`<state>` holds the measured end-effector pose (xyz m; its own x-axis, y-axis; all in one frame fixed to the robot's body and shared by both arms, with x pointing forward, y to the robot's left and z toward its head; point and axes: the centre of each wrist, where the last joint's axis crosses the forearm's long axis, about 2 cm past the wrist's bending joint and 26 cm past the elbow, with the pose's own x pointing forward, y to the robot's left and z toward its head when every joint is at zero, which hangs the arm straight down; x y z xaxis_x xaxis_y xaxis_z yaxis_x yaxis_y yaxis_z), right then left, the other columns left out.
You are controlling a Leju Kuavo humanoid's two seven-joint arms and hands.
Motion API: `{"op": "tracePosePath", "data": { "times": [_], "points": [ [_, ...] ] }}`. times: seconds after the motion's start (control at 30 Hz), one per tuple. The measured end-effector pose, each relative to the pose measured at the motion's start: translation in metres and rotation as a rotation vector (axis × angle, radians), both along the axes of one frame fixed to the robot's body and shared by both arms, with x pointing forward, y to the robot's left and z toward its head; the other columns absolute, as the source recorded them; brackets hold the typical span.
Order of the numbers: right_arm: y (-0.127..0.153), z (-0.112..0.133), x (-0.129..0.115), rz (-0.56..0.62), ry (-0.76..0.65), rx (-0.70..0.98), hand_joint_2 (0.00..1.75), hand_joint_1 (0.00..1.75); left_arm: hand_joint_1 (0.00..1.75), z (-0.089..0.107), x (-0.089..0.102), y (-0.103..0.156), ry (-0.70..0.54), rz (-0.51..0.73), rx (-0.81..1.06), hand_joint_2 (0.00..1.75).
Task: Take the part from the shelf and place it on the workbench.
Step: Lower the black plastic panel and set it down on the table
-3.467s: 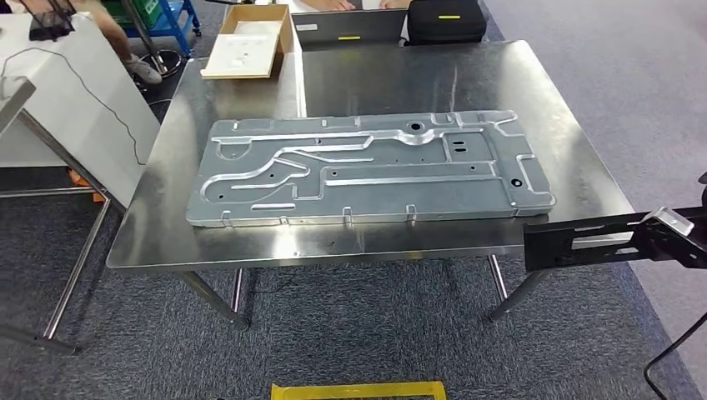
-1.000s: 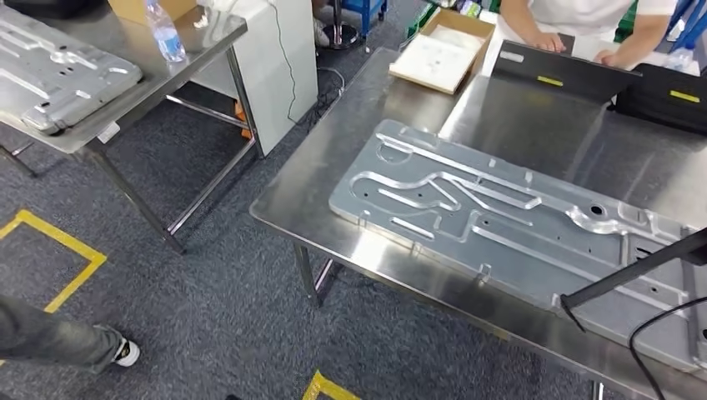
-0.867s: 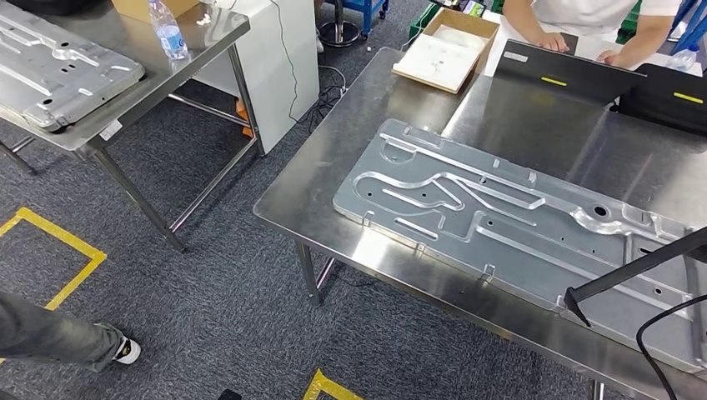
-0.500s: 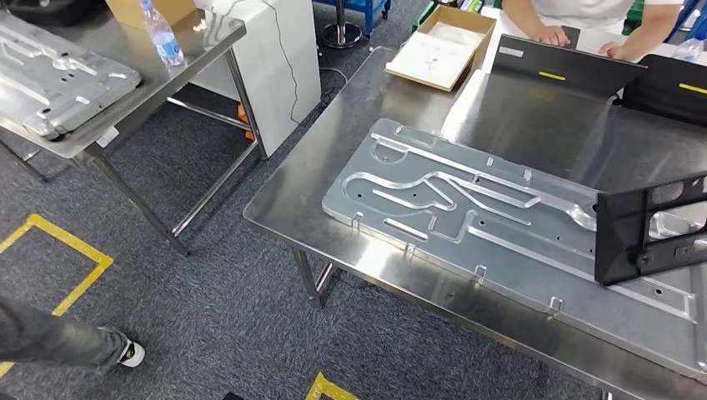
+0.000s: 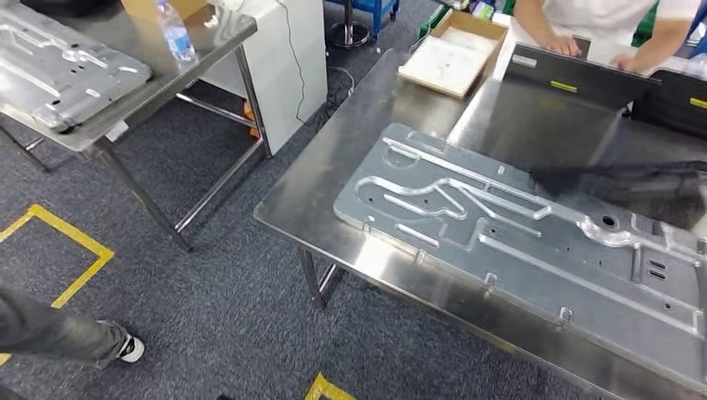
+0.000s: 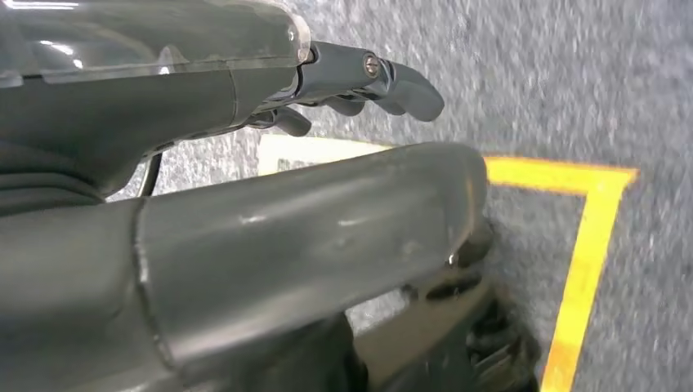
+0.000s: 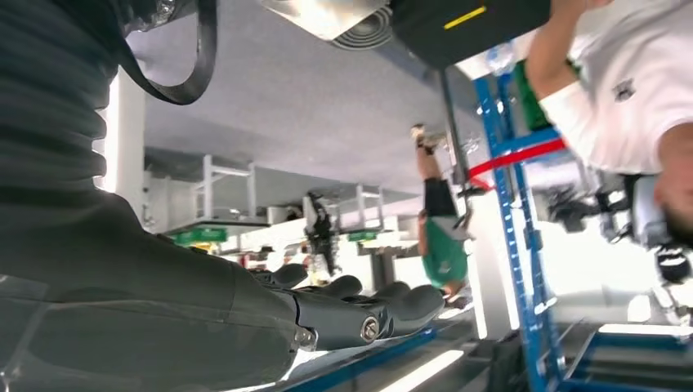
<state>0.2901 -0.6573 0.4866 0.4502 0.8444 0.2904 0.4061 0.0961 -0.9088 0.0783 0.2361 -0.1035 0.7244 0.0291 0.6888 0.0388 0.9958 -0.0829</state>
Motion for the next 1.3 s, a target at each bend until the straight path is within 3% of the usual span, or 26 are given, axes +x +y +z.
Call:
{"op": "tracePosePath", "data": {
  "times": [0.6,0.73,0.93,1.3],
  "points": [
    [-0.005,0.002,-0.004,-0.001,-0.006,-0.004,1.75,0.00,0.00,0.000,0.000,0.000,0.002,0.007,-0.002,0.00],
    [-0.003,-0.024,-0.009,0.030,-0.205,-0.103,0.00,0.00,0.00,0.000,-0.001,0.000,0.004,0.006,0.000,0.00],
    [-0.002,-0.031,-0.028,0.045,-0.296,-0.150,0.00,0.00,0.00,0.000,0.001,-0.001,0.018,0.011,0.013,0.00],
    [-0.006,-0.047,-0.046,0.033,-0.300,-0.160,0.00,0.00,0.00,0.001,0.002,-0.006,0.052,0.045,-0.016,0.00]
  ]
}}
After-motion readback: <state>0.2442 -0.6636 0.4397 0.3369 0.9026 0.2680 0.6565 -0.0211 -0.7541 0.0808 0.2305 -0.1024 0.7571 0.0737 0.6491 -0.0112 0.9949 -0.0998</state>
